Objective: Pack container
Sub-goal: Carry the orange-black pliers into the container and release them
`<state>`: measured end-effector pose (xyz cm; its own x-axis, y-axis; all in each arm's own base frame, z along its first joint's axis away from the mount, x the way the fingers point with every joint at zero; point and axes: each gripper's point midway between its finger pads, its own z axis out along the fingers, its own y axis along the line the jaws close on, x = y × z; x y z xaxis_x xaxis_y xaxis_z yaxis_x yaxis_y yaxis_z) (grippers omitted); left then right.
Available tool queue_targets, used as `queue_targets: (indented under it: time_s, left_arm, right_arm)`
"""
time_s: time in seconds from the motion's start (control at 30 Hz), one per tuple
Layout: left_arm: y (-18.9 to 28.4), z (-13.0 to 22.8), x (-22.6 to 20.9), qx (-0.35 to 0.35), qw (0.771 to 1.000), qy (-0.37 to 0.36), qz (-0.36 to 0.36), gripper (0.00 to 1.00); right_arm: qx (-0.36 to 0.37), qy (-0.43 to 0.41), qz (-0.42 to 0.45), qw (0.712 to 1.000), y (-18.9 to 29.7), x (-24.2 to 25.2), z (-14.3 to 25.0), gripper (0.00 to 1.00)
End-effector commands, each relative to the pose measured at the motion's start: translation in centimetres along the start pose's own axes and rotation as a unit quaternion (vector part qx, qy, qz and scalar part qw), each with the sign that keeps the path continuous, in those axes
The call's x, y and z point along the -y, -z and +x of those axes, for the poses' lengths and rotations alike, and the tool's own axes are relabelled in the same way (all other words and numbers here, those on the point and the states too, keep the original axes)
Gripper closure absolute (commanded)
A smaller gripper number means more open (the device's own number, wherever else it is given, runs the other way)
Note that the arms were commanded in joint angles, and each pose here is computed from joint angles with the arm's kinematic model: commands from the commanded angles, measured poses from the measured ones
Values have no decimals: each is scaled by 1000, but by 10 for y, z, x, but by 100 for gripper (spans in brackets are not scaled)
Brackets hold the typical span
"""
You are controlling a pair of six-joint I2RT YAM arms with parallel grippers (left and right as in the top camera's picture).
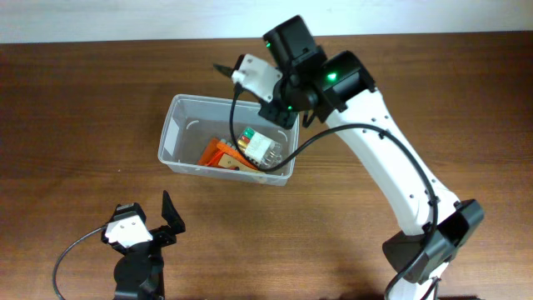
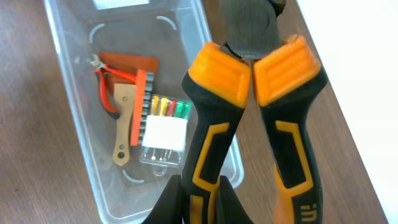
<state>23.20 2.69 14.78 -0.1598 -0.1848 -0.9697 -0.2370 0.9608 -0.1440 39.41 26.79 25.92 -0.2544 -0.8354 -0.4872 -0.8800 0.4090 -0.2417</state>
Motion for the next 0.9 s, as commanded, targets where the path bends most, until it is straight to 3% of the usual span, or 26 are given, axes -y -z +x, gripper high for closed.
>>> queue_targets:
  time_s: [0.0, 0.4, 0.8, 0.87]
  left_arm:
    - [0, 1, 0, 0, 1000, -5, 0, 1]
    - [0, 1, 0, 0, 1000, -5, 0, 1]
    - [0, 1, 0, 0, 1000, -5, 0, 1]
    - [0, 1, 0, 0, 1000, -5, 0, 1]
  right_arm:
    - [-16, 26, -22, 999, -21, -13, 3, 96]
    - [-81, 12, -140, 987, -111, -57, 36, 96]
    - [-103, 5, -163, 981, -133, -66, 49, 96]
    - [-105, 3, -165, 981, -135, -67, 50, 87]
